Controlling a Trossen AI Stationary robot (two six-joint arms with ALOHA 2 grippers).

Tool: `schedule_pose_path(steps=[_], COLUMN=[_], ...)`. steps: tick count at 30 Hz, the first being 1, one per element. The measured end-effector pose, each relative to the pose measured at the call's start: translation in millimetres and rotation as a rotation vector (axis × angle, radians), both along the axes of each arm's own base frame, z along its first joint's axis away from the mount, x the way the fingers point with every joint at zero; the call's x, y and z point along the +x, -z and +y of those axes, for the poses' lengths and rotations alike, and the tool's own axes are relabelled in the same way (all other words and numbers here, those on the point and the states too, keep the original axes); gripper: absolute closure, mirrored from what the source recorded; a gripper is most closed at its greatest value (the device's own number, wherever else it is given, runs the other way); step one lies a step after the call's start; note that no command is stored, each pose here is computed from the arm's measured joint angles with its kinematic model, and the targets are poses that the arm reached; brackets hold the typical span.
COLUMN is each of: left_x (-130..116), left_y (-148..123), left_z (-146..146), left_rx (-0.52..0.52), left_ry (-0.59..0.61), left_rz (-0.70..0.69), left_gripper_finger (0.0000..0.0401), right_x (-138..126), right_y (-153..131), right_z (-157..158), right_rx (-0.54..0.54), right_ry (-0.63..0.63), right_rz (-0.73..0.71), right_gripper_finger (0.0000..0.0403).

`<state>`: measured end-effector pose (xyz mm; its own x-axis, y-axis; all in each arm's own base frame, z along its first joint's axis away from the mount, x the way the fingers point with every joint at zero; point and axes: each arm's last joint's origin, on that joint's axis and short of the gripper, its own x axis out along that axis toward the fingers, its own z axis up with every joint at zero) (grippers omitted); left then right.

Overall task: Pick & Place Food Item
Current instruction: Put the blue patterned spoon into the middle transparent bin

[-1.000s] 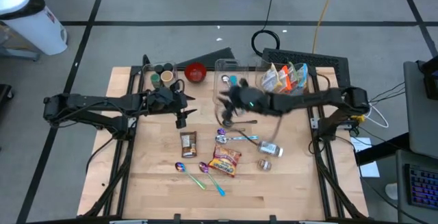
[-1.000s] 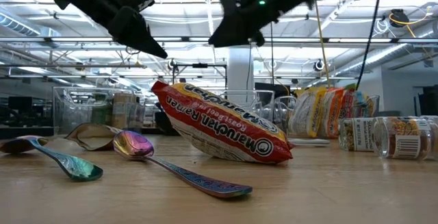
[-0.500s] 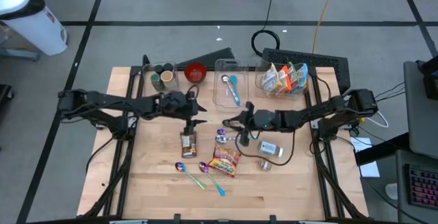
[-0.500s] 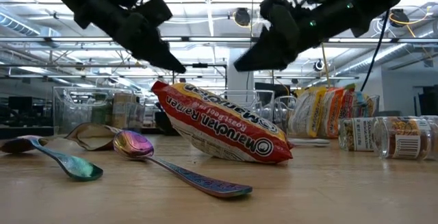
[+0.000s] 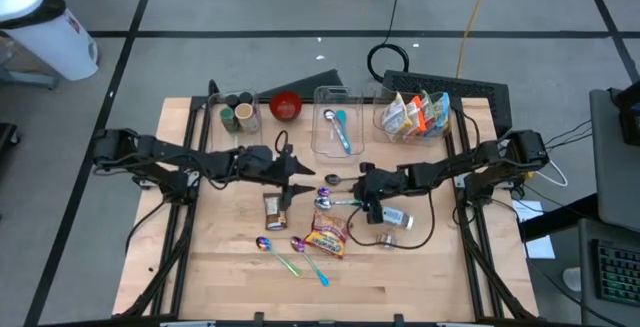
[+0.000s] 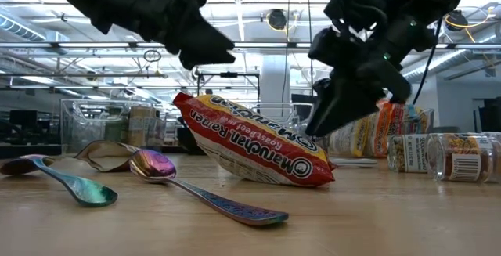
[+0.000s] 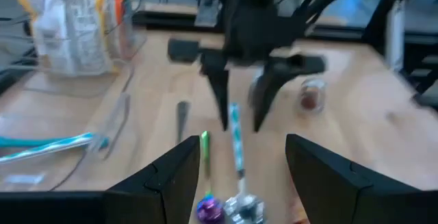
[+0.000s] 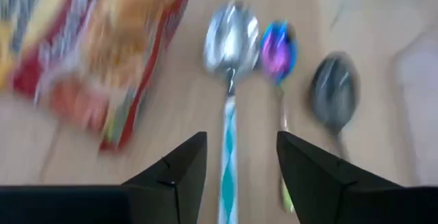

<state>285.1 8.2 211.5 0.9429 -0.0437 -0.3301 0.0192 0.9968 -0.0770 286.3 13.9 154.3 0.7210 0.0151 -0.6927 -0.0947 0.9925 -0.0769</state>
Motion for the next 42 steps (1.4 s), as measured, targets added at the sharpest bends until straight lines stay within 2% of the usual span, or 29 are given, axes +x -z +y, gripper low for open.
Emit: schedule_pose_path(steps=[4, 9, 20, 29, 33, 39, 42], left_x=[2.0, 2.2, -0.3, 9.0, 14.3, 18.7, 18.4], left_y=[-5.7, -8.9, -14.2, -2.1, 8.7, 13.9, 10.4], left_z=[-12.1, -27.1, -52.3, -62.3, -63.5, -64.5, -64.4], left_rx=[-0.042, -0.036, -0.051, -0.068, -0.082, -0.103, -0.099], left_ry=[0.000, -0.068, -0.150, -0.158, -0.164, -0.166, -0.163], left_rz=[-0.060, -0.096, -0.158, -0.181, -0.155, -0.161, -0.184], left_gripper_finger=[0.0176, 0.0176, 0.0176, 0.0176, 0.0176, 0.0176, 0.0176], right_x=[-2.2, -3.9, -3.8, 4.3, 6.4, 7.0, 7.5], right_y=[1.4, 3.0, 15.7, 30.4, 30.9, 31.2, 31.2], right_z=[3.5, 9.2, 8.9, 9.5, 8.6, 3.2, -1.5], right_rx=[-0.036, -0.065, -0.049, -0.050, -0.033, -0.034, -0.053], right_ry=[-0.043, -0.094, -0.076, -0.072, -0.052, -0.011, 0.039], right_rz=[0.031, 0.050, 0.116, 0.172, 0.176, 0.174, 0.170], right_gripper_finger=[0.0245, 0.0253, 0.0257, 0.0265, 0.0292, 0.0377, 0.0382])
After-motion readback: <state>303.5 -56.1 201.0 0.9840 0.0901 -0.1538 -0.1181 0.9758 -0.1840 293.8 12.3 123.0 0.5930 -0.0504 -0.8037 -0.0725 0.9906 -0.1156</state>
